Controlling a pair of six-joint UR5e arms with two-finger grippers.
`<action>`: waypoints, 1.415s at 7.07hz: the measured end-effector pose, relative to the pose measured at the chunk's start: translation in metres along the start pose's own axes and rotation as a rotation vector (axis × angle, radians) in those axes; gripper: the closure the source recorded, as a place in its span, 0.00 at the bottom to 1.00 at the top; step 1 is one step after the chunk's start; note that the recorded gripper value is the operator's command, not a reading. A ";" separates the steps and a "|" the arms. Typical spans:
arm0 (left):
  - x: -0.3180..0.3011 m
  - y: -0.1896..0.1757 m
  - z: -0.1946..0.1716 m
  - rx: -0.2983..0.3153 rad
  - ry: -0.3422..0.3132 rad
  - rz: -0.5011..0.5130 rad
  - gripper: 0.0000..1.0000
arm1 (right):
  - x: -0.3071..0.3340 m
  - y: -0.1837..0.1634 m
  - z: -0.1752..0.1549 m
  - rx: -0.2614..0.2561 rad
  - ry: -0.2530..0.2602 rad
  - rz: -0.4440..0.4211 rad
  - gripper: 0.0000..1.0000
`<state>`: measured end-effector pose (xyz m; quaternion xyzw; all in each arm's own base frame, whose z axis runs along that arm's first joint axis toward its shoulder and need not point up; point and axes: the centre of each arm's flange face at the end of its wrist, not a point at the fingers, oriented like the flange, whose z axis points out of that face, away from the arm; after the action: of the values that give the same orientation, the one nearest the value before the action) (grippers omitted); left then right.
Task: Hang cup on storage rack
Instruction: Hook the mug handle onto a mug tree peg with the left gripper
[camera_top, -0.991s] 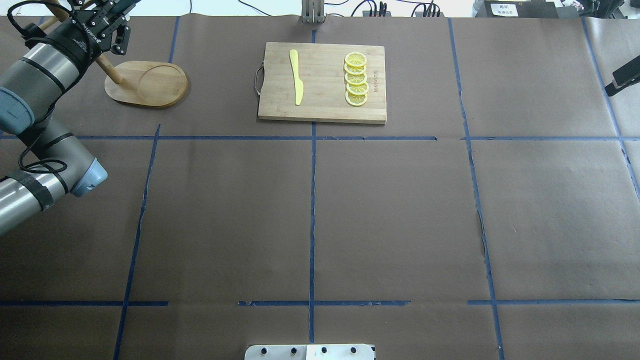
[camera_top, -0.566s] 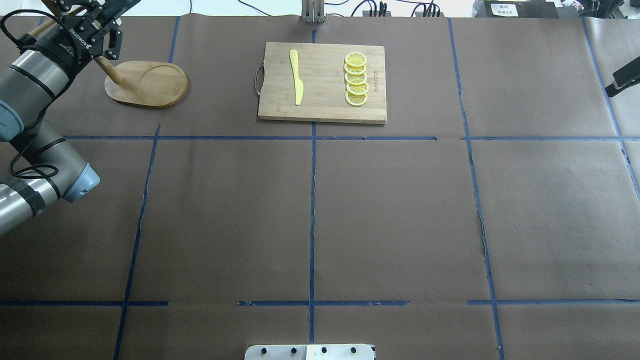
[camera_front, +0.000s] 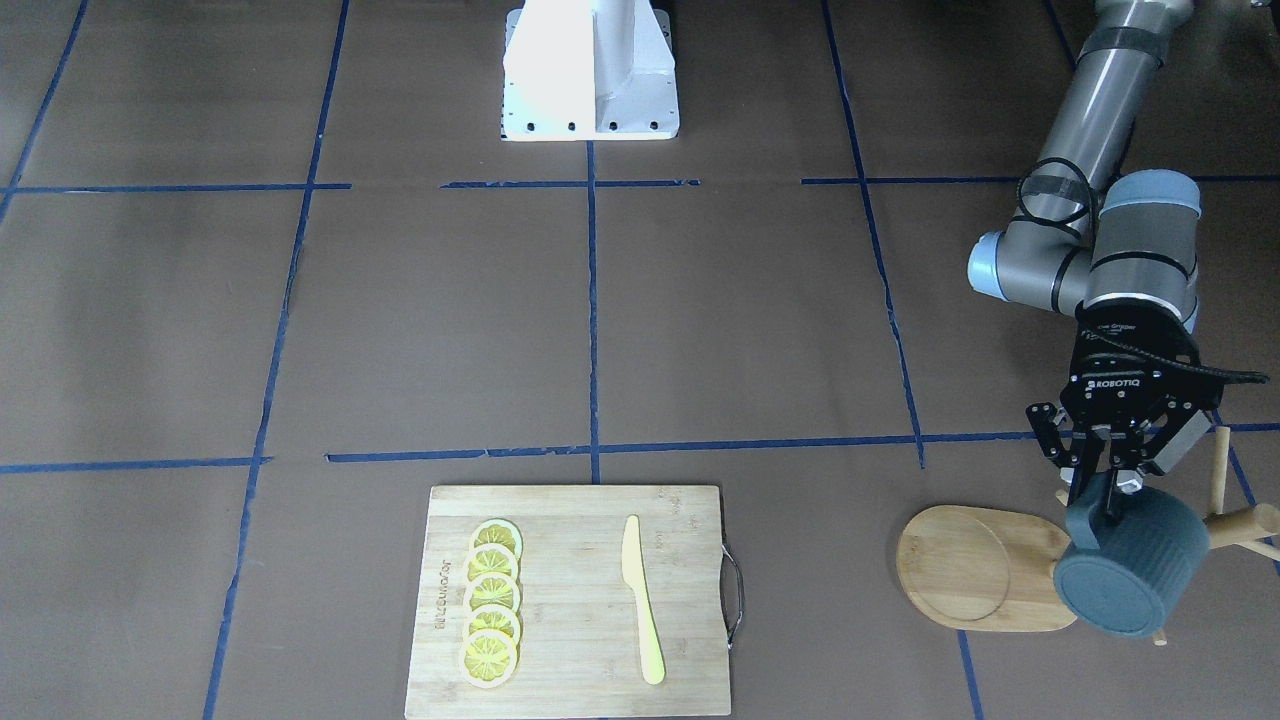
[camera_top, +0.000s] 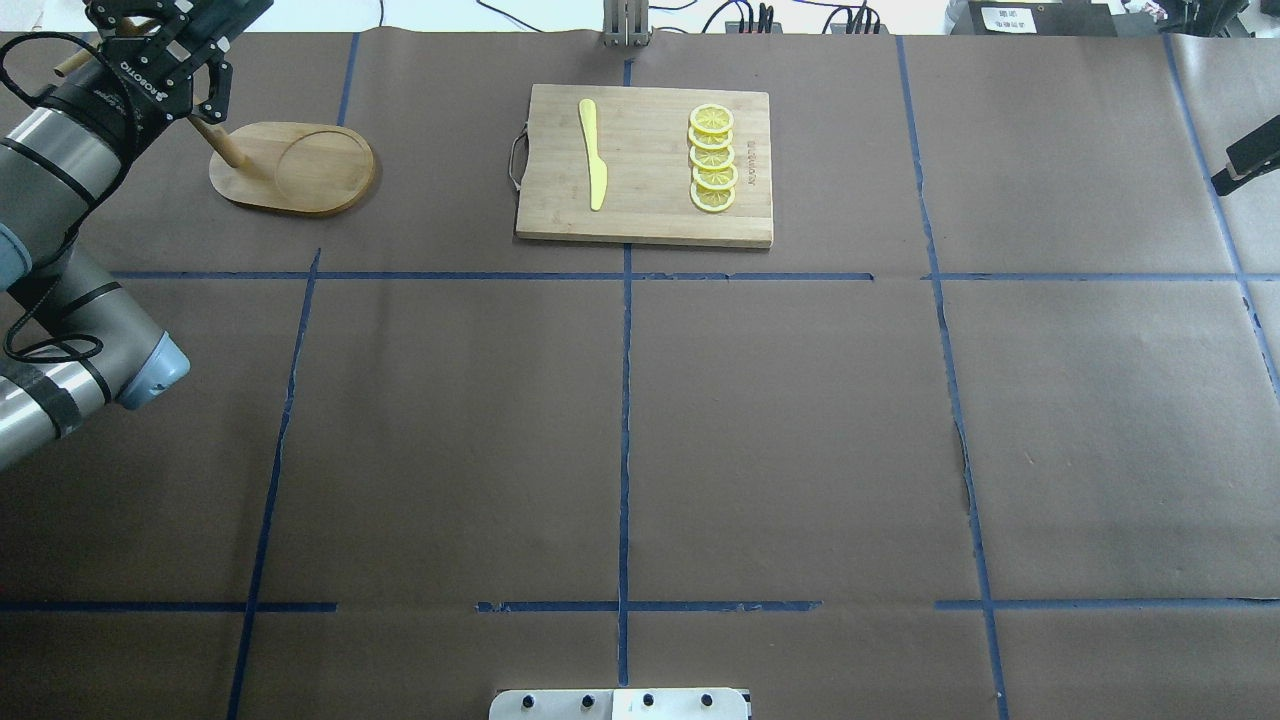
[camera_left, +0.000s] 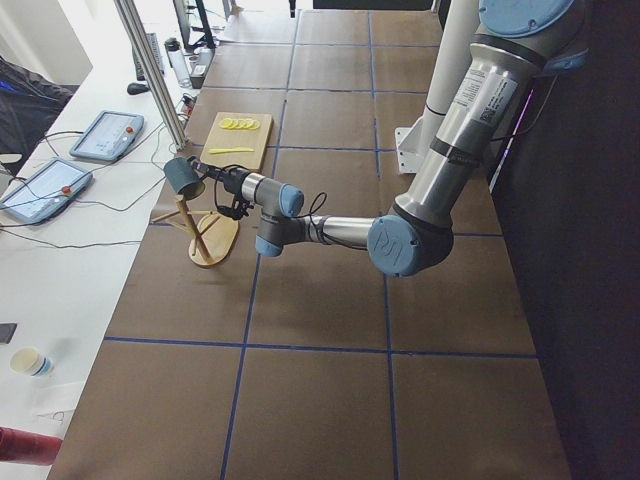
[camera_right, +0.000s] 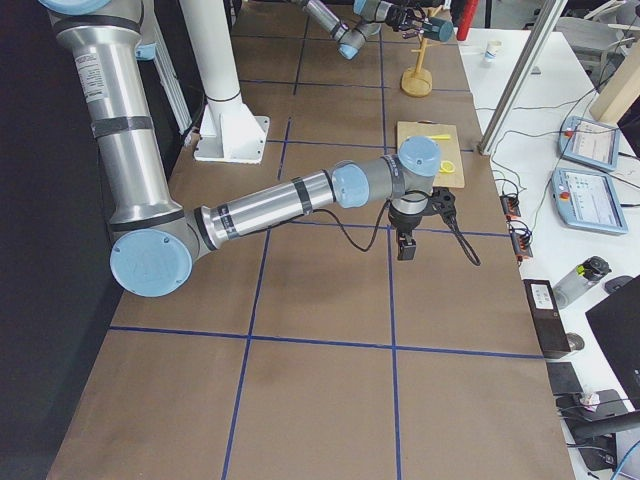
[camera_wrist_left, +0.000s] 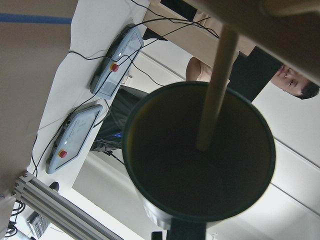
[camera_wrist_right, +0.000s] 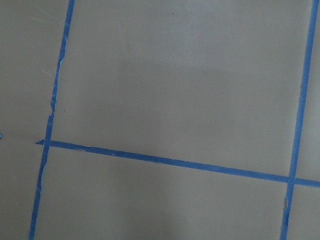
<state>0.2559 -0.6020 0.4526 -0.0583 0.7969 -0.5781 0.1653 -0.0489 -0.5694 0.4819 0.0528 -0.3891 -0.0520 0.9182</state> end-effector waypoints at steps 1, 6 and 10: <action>0.000 -0.003 -0.003 0.003 0.000 -0.013 0.98 | 0.000 0.000 0.000 0.001 0.000 -0.001 0.00; -0.001 -0.023 -0.020 0.034 -0.009 -0.041 0.74 | -0.002 -0.001 -0.002 0.005 -0.001 -0.003 0.00; -0.002 -0.023 -0.020 0.038 -0.012 -0.041 0.00 | -0.003 -0.001 -0.003 0.006 -0.001 -0.004 0.00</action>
<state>0.2485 -0.5915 0.4805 -0.0750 0.7835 -0.5960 0.1590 -0.0490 -0.5702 0.4774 0.0563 -0.3897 -0.0529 0.9177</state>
